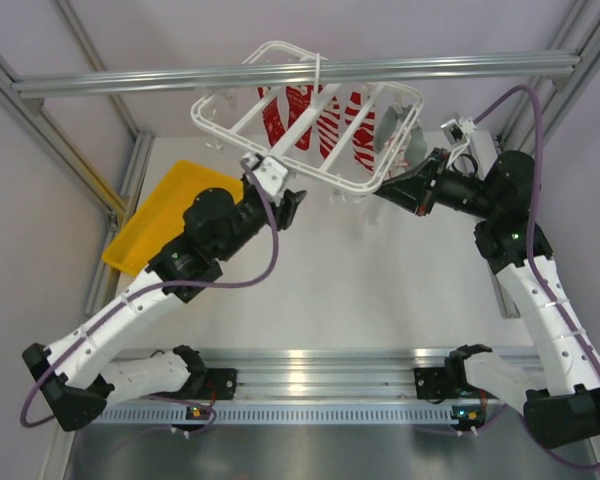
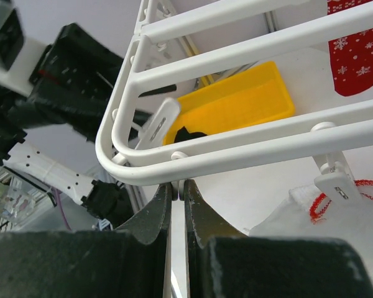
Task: Clip the socks to the hanger
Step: Adjust the sock in the bin.
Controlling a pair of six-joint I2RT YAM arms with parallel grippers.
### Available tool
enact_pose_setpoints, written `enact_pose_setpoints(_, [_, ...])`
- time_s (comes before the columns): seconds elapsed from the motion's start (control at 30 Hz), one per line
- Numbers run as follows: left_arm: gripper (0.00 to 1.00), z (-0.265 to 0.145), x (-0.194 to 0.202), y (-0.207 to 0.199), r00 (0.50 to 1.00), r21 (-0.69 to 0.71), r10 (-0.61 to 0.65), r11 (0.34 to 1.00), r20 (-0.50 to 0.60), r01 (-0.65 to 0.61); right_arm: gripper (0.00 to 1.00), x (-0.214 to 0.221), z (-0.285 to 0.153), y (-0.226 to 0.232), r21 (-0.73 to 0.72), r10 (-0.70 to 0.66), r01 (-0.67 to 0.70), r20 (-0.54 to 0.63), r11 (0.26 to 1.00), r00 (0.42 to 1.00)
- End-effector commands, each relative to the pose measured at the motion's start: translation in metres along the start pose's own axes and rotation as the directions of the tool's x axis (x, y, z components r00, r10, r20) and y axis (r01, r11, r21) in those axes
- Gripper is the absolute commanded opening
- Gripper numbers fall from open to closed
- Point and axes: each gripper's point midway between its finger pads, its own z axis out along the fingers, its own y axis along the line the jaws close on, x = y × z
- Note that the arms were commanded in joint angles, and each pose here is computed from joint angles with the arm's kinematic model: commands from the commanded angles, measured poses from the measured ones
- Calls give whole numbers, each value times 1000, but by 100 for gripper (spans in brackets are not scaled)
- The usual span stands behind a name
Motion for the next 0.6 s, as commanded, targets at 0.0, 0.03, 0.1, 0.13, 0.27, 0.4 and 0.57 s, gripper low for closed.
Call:
enact_pose_setpoints(0.0, [55,-33,27,39,958,-110,-266,961,-104,255,0,-15,1,4,3,-47,47,25,999,999])
enact_pose_setpoints(0.03, [56,-39,34,43,947,-119,-299,951,-117,286,0,-16,2,4,7,-49,49,25,999,998])
enact_pose_setpoints(0.1, [56,-60,60,65,931,-209,-320,936,-176,283,0,-14,3,-4,42,-21,20,12,999,1000])
enact_pose_setpoints(0.13, [56,-68,72,74,922,-259,-330,926,-204,274,0,-16,4,-6,52,-16,16,12,999,1000])
enact_pose_setpoints(0.27, [56,-110,131,111,860,-465,-323,877,-394,117,0,-13,7,-21,122,45,-45,2,992,999])
enact_pose_setpoints(0.4, [56,-139,162,128,784,-502,-327,865,-527,23,0,-12,6,-25,154,96,-95,-1,984,995])
enact_pose_setpoints(0.57, [62,-166,191,163,648,-522,-358,850,-672,-71,0,-11,5,-22,155,117,-117,5,981,993])
